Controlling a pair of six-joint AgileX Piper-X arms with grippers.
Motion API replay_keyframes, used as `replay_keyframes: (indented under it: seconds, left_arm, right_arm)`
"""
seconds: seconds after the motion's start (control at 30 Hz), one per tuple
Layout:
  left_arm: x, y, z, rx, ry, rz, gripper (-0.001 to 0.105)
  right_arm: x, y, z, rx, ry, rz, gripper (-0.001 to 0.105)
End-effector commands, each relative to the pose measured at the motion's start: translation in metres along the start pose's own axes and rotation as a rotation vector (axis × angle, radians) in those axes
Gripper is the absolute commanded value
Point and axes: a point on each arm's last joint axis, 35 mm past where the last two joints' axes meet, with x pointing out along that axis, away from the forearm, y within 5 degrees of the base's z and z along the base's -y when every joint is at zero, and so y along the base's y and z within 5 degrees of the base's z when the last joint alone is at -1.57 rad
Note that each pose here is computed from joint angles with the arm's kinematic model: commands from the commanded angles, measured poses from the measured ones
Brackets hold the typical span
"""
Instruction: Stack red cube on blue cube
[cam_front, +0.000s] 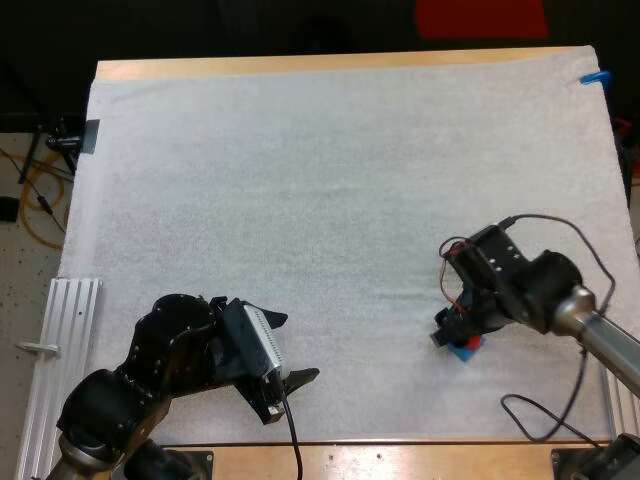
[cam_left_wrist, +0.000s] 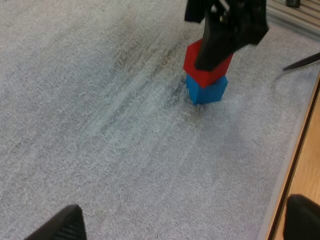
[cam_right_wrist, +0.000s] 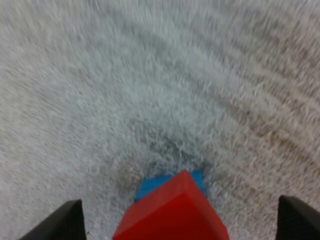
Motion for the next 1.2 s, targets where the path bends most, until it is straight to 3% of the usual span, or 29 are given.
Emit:
replay_keyframes:
  seconds: [0.0,0.17,0.27,0.43,0.6,0.87,1.0,1.17]
  left_arm:
    - [-0.002,-0.001,0.002,0.007,-0.012,-0.001,0.076]
    - [-0.003,0.003,0.007,0.008,-0.052,0.050,0.076]
    - [-0.007,0.016,0.015,-0.075,-0.134,0.189,0.076]
    - [-0.018,0.049,0.021,-0.195,-0.202,0.354,0.076]
    - [-0.044,0.070,0.029,-0.203,-0.253,0.503,0.076]
    - [-0.076,0.063,0.049,-0.191,-0.343,0.579,0.076]
    - [-0.083,0.050,0.042,-0.190,-0.343,0.587,0.076]
    - [-0.100,0.022,0.033,-0.132,-0.417,0.604,0.076]
  right_arm:
    - [-0.018,0.000,0.002,0.002,-0.060,-0.015,0.073]
    - [-0.041,-0.002,0.010,0.007,-0.176,-0.048,0.073]
    - [-0.049,-0.012,0.016,0.032,-0.238,-0.075,0.073]
    - [-0.059,-0.053,0.017,0.159,-0.374,-0.124,0.073]
    - [-0.066,-0.091,-0.004,0.295,-0.387,-0.167,0.073]
    - [-0.104,-0.119,-0.049,0.410,-0.439,-0.322,0.073]
    - [-0.133,-0.110,-0.076,0.419,-0.461,-0.406,0.073]
    - [-0.166,-0.080,-0.096,0.427,-0.549,-0.475,0.073]
